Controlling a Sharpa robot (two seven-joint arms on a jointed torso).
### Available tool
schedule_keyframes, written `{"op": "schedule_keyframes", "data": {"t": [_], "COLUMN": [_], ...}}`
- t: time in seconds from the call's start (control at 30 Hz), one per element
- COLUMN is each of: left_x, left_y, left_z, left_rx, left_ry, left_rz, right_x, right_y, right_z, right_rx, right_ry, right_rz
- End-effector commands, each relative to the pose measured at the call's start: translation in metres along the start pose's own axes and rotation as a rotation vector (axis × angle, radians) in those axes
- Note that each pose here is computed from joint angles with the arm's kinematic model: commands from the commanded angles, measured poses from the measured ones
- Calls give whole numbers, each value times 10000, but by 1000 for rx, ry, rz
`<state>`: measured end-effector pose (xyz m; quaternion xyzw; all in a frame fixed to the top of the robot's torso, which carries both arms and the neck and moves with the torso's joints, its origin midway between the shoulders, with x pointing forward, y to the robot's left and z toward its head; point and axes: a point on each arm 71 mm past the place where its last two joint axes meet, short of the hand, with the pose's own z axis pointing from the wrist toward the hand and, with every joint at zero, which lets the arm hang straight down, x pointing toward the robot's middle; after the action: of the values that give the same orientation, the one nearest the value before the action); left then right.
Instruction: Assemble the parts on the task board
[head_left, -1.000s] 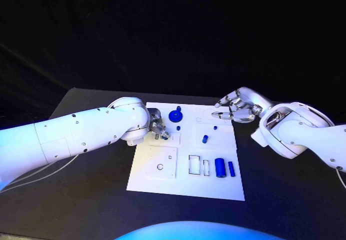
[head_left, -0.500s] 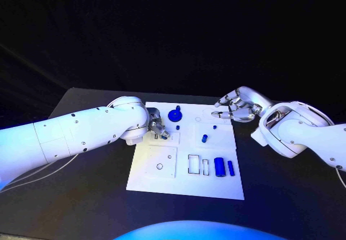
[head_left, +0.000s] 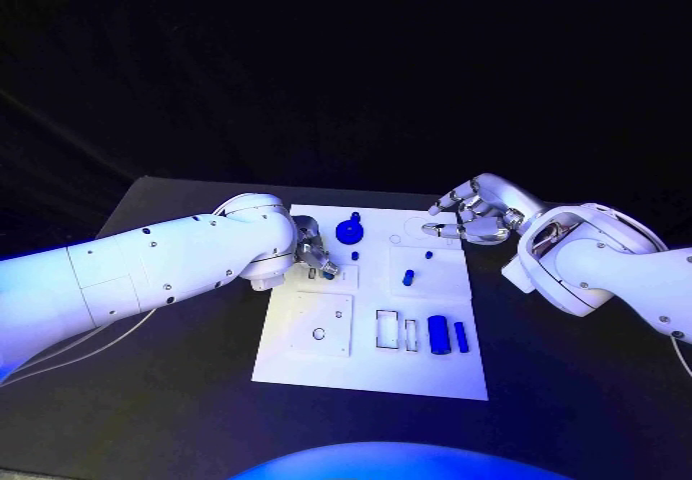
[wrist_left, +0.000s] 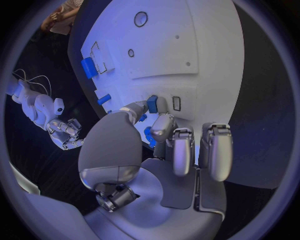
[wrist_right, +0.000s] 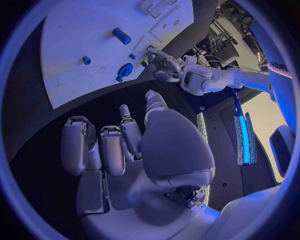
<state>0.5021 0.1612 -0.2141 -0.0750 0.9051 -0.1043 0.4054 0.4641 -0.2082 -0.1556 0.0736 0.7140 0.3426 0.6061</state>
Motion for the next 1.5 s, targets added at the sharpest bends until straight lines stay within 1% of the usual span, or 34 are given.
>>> {"op": "schedule_keyframes", "data": {"t": [0.03, 0.63, 0.83, 1.17, 1.5], "left_x": [18, 16, 22, 40, 35], "left_y": [51, 49, 33, -16, -8], "left_z": [11, 17, 15, 6, 8], "left_rx": [-58, -58, -55, -42, -44], "left_ry": [6, 6, 7, 13, 9], "left_rz": [17, 16, 16, 10, 5], "right_x": [9, 3, 2, 2, 2], "right_y": [5, -2, -4, -6, -8], "right_z": [-4, -8, -8, -5, -2], "right_rx": [-5, -4, -4, -3, -2], "right_ry": [8, 5, 5, 5, 5], "right_rz": [-8, -9, -9, -9, -10]}}
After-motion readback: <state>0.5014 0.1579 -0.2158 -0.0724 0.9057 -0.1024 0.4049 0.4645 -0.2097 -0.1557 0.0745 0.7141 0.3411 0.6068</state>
